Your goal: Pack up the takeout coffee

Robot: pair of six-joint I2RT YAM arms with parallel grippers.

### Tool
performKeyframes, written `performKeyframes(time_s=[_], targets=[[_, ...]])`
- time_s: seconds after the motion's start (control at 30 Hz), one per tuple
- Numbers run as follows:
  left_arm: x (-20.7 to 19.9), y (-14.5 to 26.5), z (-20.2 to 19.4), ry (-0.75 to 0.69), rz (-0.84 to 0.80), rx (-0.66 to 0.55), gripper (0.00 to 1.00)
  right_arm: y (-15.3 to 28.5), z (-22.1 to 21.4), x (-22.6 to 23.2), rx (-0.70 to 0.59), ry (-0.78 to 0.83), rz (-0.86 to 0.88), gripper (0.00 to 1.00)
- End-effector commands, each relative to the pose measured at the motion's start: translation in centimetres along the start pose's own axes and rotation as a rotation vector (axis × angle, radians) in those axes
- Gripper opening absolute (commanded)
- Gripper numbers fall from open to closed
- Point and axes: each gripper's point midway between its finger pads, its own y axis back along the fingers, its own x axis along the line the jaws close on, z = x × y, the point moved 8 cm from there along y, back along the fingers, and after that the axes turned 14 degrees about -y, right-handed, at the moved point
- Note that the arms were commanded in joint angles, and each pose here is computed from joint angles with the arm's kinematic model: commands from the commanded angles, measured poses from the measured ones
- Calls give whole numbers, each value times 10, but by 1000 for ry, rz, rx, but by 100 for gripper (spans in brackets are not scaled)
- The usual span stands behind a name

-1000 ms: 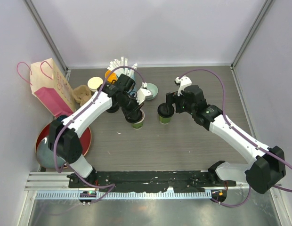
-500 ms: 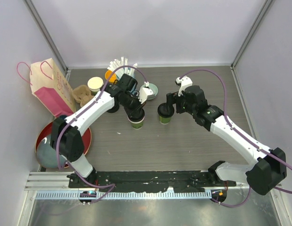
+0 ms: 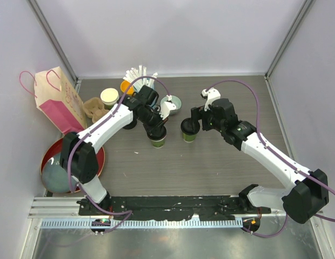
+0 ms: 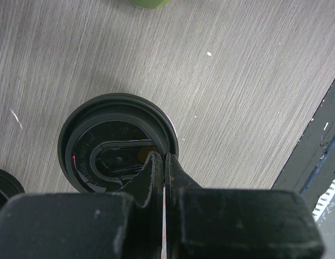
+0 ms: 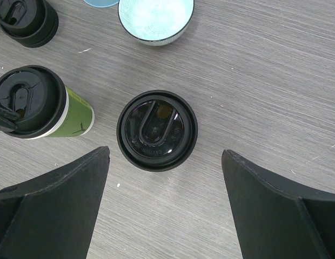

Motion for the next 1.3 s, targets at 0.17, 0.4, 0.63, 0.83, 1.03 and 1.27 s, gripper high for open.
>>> performKeyframes(time_s=[0.17, 0.4, 0.63, 0.83, 1.03, 1.27], targets=[[-4, -20, -15, 2, -55, 46, 0, 6, 8, 3, -47, 3, 24, 90], [-13, -32, -26, -18, -90, 93, 0, 6, 11, 7, -47, -11, 48, 89], [-14, -17, -13, -22, -59, 40, 3, 6, 20, 17, -50, -46, 90, 80], [-5, 4, 0, 23, 40, -12, 0, 7, 27, 23, -64, -50, 104, 78], [3, 11, 1, 48, 96, -22, 0, 6, 25, 28, -40, -46, 142, 78], [-1, 12, 1, 51, 68, -18, 23, -1, 24, 39, -15, -55, 168, 77]])
